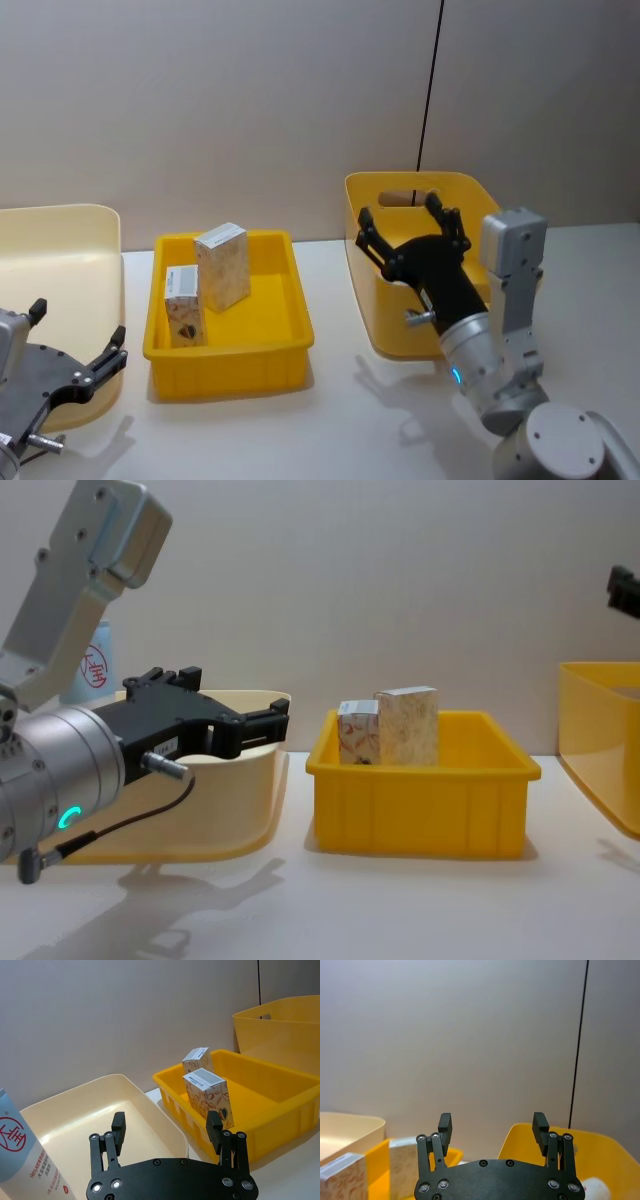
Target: Bimanual collaborative sorting of washing and personal care products
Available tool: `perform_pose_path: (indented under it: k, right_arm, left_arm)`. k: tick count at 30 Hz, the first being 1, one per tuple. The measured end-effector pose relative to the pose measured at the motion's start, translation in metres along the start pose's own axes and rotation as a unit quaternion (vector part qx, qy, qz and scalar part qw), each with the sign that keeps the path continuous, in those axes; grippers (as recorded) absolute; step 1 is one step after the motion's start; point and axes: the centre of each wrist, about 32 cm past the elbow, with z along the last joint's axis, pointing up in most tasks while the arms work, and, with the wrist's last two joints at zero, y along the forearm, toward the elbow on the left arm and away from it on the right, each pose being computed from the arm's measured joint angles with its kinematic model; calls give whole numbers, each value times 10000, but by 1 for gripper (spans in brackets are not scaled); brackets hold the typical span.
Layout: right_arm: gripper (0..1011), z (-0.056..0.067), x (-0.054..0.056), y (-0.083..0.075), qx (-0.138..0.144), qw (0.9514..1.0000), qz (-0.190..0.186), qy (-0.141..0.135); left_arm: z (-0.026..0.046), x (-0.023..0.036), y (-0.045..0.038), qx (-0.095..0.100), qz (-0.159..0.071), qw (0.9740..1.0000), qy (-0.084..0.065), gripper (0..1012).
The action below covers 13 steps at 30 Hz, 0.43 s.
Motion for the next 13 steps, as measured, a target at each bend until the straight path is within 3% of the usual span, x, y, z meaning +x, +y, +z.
perform_pose_path:
  k: [13]
  right_arm:
    - [1001, 33, -162, -356, -750, 9955, 540, 196]
  left_arm:
    - [0, 0, 0, 0, 0, 10000, 0, 1003]
